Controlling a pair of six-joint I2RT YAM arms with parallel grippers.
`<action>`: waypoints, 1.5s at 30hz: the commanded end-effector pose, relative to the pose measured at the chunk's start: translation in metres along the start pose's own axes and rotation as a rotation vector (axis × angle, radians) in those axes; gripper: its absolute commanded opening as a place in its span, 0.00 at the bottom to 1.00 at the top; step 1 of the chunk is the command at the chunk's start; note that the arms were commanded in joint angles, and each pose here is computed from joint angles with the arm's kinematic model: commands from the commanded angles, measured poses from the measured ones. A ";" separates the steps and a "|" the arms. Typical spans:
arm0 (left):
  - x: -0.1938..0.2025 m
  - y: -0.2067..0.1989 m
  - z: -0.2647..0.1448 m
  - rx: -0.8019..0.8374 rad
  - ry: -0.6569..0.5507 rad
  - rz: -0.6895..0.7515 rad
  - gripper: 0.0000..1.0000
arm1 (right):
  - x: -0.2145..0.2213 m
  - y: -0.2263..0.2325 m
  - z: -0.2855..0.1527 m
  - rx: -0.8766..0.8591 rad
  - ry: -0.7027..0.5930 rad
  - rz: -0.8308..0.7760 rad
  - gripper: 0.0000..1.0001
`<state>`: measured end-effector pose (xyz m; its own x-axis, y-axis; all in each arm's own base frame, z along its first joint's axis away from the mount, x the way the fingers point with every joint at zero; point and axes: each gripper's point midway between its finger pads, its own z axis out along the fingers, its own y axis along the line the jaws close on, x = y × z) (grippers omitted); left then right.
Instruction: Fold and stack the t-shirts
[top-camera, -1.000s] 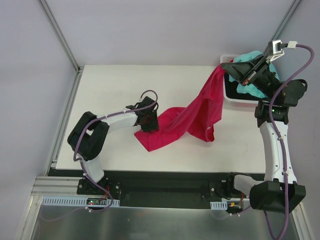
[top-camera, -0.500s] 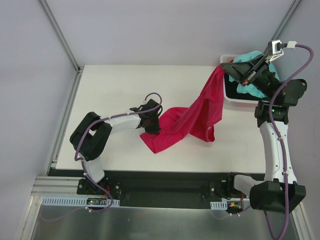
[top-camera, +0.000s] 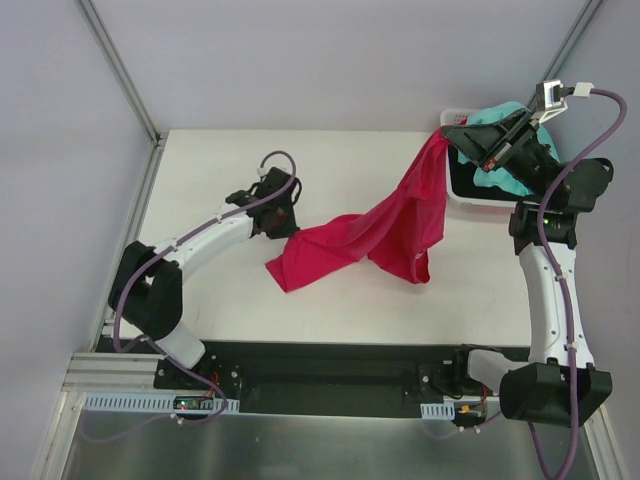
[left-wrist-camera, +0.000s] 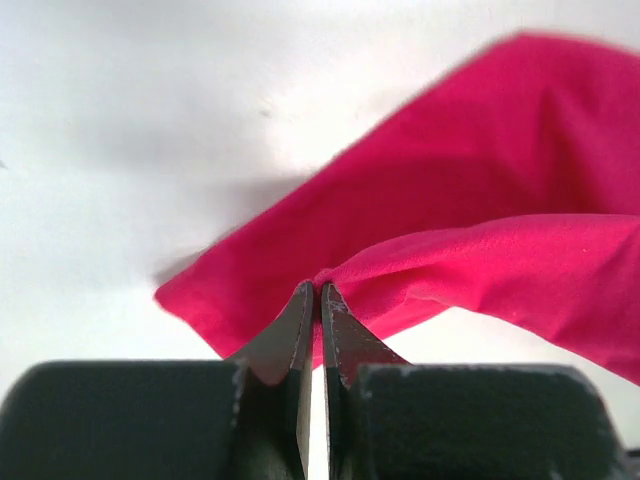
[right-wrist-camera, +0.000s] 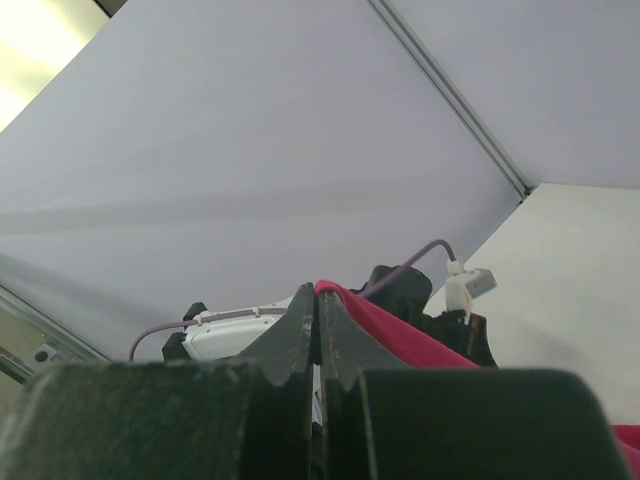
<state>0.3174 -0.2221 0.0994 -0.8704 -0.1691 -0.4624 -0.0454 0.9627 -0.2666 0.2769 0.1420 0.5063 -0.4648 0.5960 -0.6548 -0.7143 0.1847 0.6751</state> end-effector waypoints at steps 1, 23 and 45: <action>-0.028 0.022 -0.036 -0.056 -0.079 0.018 0.00 | -0.011 0.032 0.004 -0.065 -0.031 -0.096 0.01; -0.251 -0.014 -0.233 0.065 -0.655 0.097 0.00 | -0.023 0.034 0.016 -0.108 -0.060 -0.108 0.01; 0.059 0.035 -0.147 0.163 -0.225 -0.096 0.77 | 0.001 0.020 0.022 -0.122 0.022 -0.075 0.01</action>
<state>0.1533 -0.1464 0.1219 -0.8379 -0.2313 -0.4943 -0.0463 0.9326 -0.3580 0.2886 0.1542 0.5096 -0.4778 0.5834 -0.6568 -0.7328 0.1477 0.6642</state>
